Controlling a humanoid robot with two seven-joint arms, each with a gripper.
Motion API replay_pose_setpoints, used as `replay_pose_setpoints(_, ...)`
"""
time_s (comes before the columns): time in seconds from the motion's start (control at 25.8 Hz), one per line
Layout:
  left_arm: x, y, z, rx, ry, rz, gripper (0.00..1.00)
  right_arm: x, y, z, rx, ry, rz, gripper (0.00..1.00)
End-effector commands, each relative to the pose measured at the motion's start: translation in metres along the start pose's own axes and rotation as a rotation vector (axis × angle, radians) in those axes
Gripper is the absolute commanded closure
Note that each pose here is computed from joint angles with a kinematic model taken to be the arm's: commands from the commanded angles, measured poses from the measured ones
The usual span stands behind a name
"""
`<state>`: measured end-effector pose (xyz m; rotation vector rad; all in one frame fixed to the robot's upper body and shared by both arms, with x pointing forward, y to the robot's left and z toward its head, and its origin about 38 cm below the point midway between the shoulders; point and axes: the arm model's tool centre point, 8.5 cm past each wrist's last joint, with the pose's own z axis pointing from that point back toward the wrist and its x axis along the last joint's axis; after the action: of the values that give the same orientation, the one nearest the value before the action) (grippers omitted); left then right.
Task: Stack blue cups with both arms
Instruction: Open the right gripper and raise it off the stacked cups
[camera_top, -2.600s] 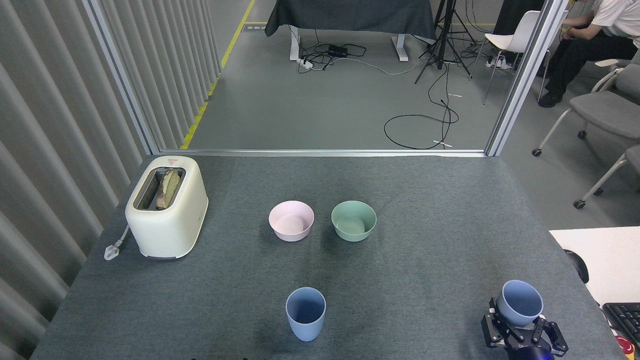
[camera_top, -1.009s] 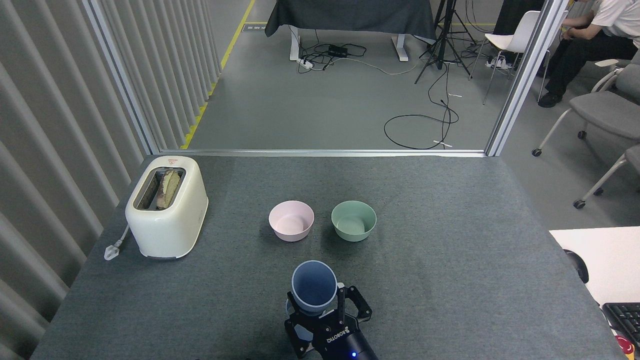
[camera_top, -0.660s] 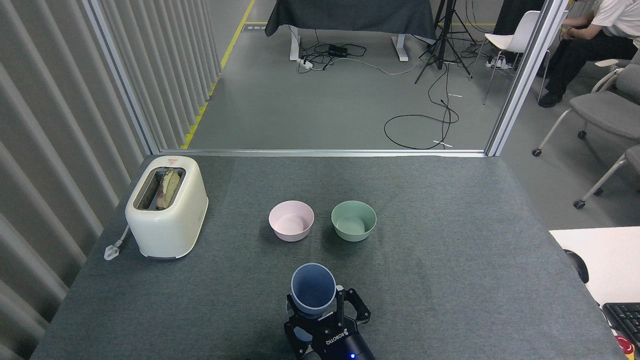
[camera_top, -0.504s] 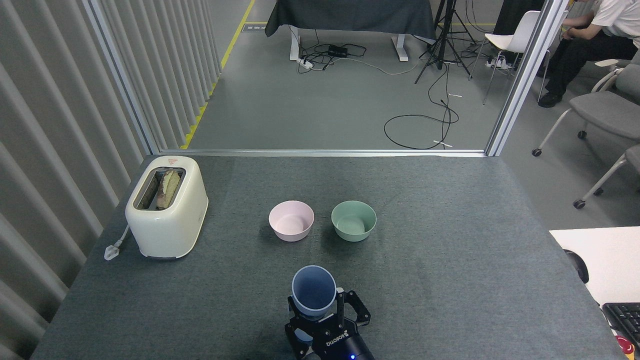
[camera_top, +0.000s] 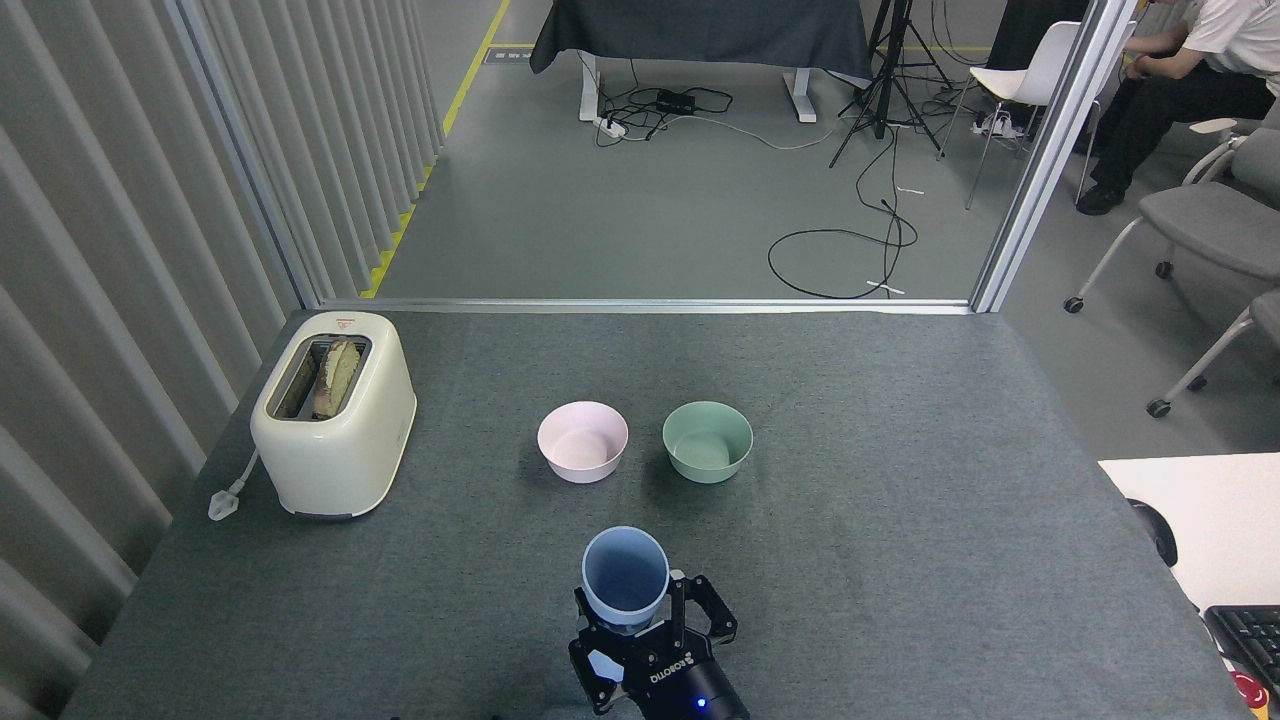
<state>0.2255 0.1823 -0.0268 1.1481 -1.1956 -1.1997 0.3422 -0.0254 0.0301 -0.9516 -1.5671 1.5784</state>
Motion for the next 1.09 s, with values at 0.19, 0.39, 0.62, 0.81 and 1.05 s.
replay_pose_setpoints(0.19, -0.001, 0.000, 0.001, -0.001, 0.000, -0.001, 0.01, 0.001, 0.012, -0.003, 0.039, -0.006, -0.010, 0.07)
replay_pose_setpoints(0.39, -0.002, 0.000, 0.000, 0.001, 0.004, -0.003, 0.01, 0.002, 0.012, -0.003, 0.034, -0.014, -0.013, 0.01)
replay_pose_setpoints(0.62, -0.003, 0.000, 0.000, 0.000, 0.005, -0.003, 0.01, 0.004, -0.039, -0.007, -0.195, -0.077, -0.112, 0.00)
replay_pose_setpoints(0.81, -0.003, -0.001, 0.001, -0.002, 0.005, -0.004, 0.01, -0.017, -0.076, -0.005, -0.332, -0.037, -0.140, 0.00)
replay_pose_setpoints(1.05, -0.006, 0.002, -0.003, 0.008, 0.012, -0.003, 0.01, -0.101, -0.038, 0.037, -0.252, 0.205, -0.124, 0.00)
